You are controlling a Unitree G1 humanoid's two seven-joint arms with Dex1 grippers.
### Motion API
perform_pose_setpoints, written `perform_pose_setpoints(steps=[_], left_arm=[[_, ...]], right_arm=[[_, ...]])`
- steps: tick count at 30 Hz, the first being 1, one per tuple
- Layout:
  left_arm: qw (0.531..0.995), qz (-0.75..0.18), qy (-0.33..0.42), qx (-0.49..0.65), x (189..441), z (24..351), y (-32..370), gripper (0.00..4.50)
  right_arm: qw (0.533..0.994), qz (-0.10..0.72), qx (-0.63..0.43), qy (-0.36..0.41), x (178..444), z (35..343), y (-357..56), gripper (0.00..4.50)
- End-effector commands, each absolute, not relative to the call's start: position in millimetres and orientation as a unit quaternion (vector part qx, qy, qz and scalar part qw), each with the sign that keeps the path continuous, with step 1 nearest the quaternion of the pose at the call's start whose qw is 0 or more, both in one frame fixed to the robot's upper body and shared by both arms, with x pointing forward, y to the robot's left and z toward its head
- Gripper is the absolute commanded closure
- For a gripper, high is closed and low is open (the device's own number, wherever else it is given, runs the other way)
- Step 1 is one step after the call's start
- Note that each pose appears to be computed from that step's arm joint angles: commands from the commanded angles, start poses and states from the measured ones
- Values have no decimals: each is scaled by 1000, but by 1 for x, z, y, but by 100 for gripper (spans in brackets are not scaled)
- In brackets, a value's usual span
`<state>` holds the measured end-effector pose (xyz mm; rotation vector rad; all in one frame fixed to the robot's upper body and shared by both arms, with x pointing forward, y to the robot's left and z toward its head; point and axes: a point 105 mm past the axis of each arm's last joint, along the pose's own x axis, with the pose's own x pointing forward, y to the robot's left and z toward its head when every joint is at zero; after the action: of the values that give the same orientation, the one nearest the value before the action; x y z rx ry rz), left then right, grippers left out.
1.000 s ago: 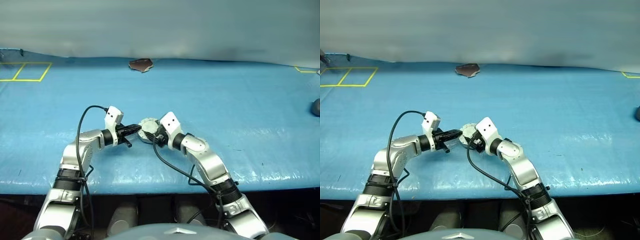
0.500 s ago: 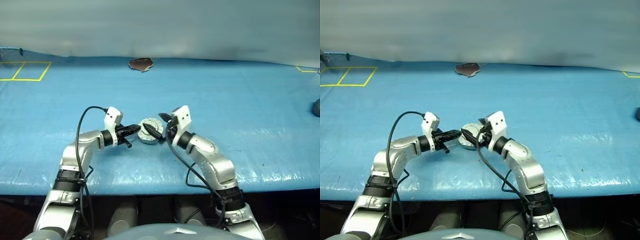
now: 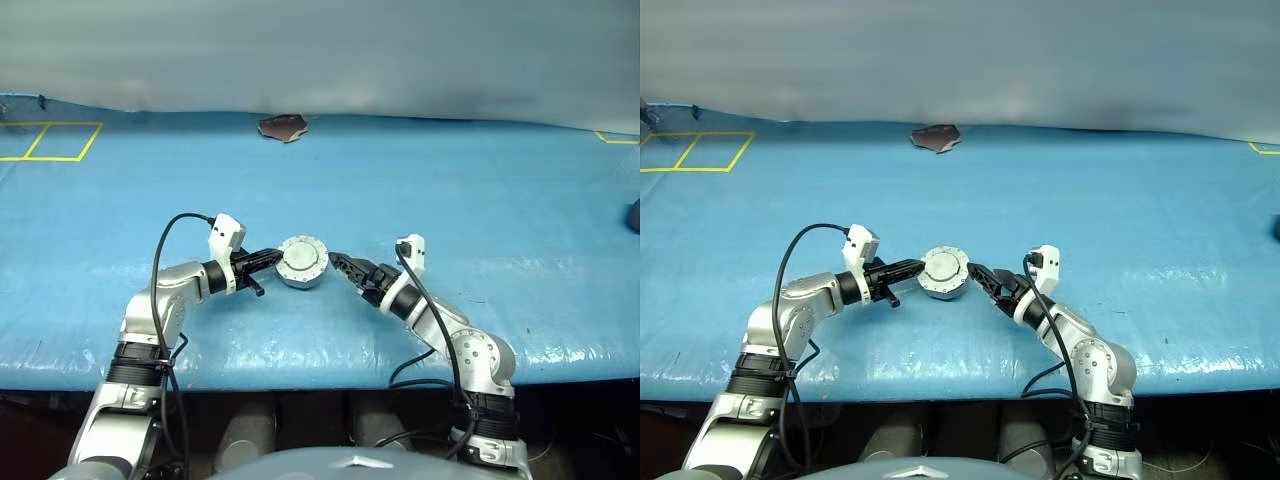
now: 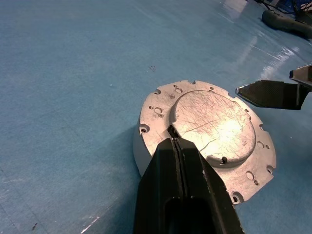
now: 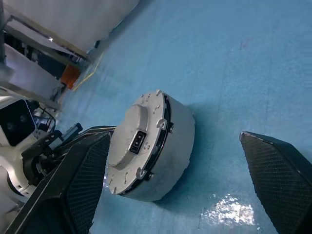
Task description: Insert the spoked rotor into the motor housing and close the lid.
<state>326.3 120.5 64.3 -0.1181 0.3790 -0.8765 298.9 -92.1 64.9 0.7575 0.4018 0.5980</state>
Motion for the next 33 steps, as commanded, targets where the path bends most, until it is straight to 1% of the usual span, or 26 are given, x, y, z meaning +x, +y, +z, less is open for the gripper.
perform_pose_setpoints(steps=[1, 10, 20, 29, 32, 33], left_arm=[[877, -437, 193, -56, 319, 57, 111, 450], [880, -432, 188, -53, 321, 58, 114, 450], [882, -430, 187, -48, 320, 57, 114, 450], [883, -428, 185, -46, 321, 57, 114, 450], [884, -428, 185, -44, 321, 57, 115, 450], [884, -428, 185, -43, 321, 57, 115, 450]], right_arm=[[835, 298, 426, 179, 300, 73, -88, 2], [806, 309, 459, 209, 297, 61, -68, 2], [796, 318, 468, 212, 301, 59, -49, 2], [787, 322, 480, 213, 304, 58, -41, 2], [787, 321, 481, 214, 304, 58, -42, 64], [787, 321, 481, 214, 304, 58, -42, 99]])
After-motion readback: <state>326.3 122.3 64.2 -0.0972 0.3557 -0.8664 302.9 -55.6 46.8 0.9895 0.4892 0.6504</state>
